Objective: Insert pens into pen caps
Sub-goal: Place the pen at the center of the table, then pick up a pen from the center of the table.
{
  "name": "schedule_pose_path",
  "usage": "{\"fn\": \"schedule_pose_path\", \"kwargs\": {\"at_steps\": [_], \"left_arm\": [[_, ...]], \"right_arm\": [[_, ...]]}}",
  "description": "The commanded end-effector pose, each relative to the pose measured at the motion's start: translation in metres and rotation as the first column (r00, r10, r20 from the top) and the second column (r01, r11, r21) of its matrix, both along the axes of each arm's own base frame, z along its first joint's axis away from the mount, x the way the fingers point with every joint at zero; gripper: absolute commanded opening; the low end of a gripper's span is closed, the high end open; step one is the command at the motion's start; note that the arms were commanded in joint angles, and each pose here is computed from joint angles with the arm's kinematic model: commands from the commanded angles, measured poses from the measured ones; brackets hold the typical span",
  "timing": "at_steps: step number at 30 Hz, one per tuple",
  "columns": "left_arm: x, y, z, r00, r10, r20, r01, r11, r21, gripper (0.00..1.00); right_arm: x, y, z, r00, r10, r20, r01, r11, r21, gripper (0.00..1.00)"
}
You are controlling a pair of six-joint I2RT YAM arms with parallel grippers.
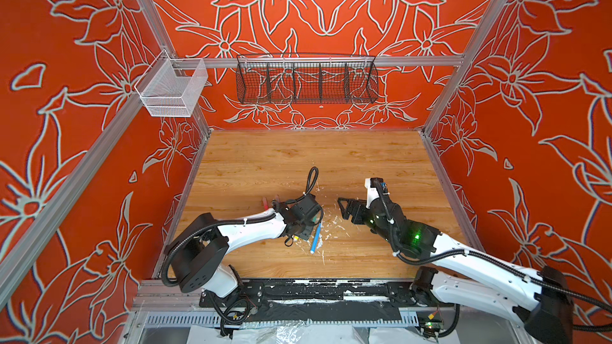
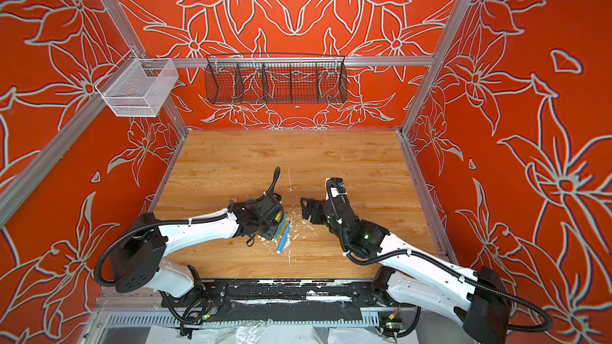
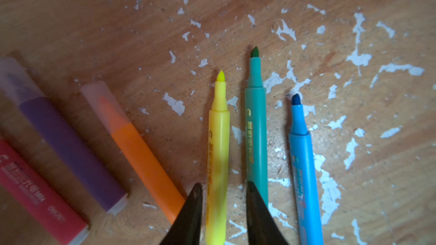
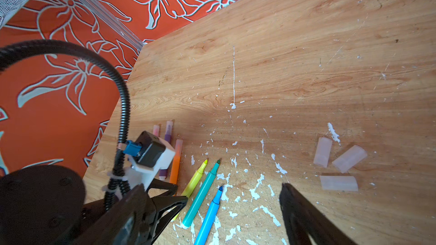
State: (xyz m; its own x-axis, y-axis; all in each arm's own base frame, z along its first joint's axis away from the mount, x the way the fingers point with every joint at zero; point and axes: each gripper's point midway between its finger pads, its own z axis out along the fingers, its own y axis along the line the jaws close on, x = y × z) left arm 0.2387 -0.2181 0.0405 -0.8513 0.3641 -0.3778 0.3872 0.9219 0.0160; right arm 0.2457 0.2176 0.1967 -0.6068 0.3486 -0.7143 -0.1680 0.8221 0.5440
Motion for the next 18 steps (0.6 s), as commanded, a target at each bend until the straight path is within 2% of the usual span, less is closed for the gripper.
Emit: {"fn": "schedule_pose_path", "kwargs": {"at_steps": [1, 13, 18], "left_arm": [[0.000, 0.004, -0.007, 0.999, 0.030, -0.040, -0.028, 0.999, 0.042, 0.30], [0.002, 0.008, -0.025, 0.989, 0.072, -0.128, -0.064, 0.996, 0.060, 0.30], [0.003, 0.011, -0.026, 0.988, 0.082, -0.134, -0.072, 0.994, 0.078, 0.28]], "right_arm": [[0.003, 0.002, 0.003, 1.000, -0.008, 0.001, 0.008, 0.999, 0.033, 0.91], [0.003, 0.008, 0.003, 1.000, 0.010, -0.008, -0.009, 0.999, 0.053, 0.90], [0.003, 0.011, 0.007, 1.000, 0.021, -0.004, -0.020, 0.998, 0.058, 0.90]]}}
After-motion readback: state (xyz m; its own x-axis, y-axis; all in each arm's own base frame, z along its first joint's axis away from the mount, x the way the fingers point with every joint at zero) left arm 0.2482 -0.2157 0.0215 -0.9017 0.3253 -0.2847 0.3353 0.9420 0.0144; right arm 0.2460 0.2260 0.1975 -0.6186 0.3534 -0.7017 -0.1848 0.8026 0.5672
